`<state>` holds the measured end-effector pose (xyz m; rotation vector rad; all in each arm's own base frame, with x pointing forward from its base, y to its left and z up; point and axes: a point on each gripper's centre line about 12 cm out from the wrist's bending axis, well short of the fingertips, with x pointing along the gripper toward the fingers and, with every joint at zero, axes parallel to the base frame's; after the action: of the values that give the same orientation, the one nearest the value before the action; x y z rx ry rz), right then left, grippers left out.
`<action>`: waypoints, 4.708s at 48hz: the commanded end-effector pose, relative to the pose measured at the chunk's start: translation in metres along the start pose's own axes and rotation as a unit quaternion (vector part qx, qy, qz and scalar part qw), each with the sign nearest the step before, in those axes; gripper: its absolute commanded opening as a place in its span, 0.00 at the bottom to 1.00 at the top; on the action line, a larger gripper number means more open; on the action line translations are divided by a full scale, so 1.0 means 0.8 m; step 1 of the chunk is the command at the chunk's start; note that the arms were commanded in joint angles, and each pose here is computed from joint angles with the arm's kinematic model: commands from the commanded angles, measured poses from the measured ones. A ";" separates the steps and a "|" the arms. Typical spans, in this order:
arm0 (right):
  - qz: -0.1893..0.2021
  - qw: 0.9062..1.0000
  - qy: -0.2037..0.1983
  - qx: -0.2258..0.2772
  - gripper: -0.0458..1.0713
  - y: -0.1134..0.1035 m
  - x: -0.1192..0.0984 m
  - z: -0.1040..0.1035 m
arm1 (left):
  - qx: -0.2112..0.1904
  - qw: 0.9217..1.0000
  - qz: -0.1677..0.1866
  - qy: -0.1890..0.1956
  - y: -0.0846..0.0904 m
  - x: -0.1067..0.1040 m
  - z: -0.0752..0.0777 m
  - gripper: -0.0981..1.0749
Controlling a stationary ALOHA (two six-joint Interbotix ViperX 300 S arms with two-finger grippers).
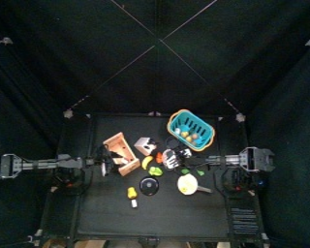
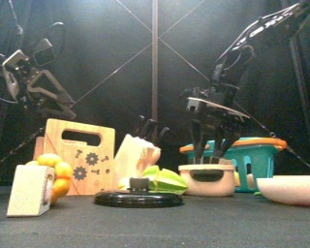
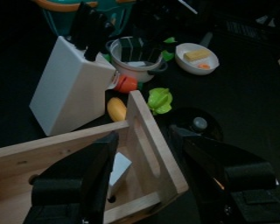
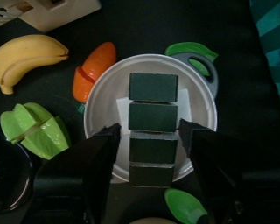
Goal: Grab yellow nut
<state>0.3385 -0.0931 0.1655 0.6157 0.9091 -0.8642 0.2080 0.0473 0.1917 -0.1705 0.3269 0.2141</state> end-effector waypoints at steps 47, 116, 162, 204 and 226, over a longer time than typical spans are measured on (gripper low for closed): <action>0.083 0.957 0.223 0.166 0.83 0.041 -0.084 -0.178 | -0.005 1.000 0.001 -0.007 0.000 0.001 0.006 0.83; -0.022 0.871 0.182 0.455 0.83 0.061 -0.077 -0.184 | 0.022 1.000 0.011 0.001 0.001 -0.014 0.010 0.83; -0.076 0.863 0.169 0.470 0.83 0.038 -0.052 -0.181 | 0.019 1.000 0.012 0.007 0.001 -0.015 0.006 0.83; -0.089 0.863 0.170 0.467 0.65 0.039 -0.036 -0.189 | 0.019 1.000 0.014 0.012 0.002 -0.015 0.004 0.83; -0.090 0.872 0.158 0.455 0.64 0.043 -0.051 -0.178 | 0.017 1.000 0.013 0.012 0.001 -0.015 0.004 0.83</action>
<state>0.2913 0.0481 0.1205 1.5141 0.8393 -1.4404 0.1950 0.0467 0.1938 -0.1375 0.3724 0.2360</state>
